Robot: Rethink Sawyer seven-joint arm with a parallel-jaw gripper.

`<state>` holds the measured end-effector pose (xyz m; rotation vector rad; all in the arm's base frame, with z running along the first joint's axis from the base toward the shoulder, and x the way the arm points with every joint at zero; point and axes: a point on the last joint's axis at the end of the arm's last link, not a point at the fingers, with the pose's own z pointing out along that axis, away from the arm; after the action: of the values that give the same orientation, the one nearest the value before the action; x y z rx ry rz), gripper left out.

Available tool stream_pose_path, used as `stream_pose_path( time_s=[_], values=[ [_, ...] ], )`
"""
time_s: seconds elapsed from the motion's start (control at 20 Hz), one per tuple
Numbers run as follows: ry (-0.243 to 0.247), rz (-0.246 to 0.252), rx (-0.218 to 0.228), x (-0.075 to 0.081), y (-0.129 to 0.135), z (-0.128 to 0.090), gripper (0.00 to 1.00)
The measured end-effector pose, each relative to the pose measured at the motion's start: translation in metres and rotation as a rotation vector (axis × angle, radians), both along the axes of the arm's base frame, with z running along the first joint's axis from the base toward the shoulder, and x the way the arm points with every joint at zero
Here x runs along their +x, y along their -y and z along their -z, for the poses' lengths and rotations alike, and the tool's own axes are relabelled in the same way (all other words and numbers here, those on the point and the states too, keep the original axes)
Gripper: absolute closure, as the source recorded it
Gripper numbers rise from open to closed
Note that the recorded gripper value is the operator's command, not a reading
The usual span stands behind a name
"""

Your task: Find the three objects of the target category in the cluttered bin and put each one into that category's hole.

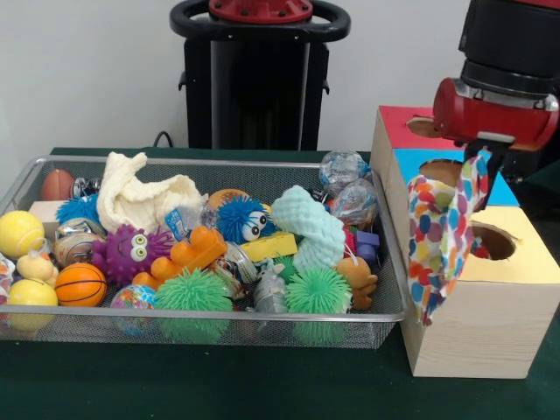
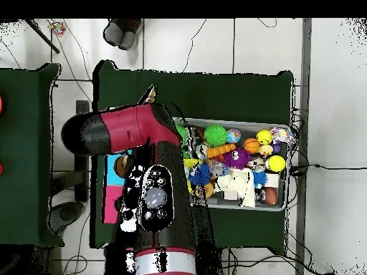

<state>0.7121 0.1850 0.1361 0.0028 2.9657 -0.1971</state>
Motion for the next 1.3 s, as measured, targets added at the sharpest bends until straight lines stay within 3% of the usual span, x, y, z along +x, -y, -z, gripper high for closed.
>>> stream_pose_path(
  time_s=[0.45, 0.7, 1.3],
  values=[
    [-0.012, -0.041, -0.004, -0.011, -0.028, 0.008, 1.00],
    [-0.021, -0.046, -0.005, -0.014, -0.031, 0.017, 1.00],
    [-0.075, -0.049, -0.007, -0.026, -0.026, 0.076, 1.00]
  ],
)
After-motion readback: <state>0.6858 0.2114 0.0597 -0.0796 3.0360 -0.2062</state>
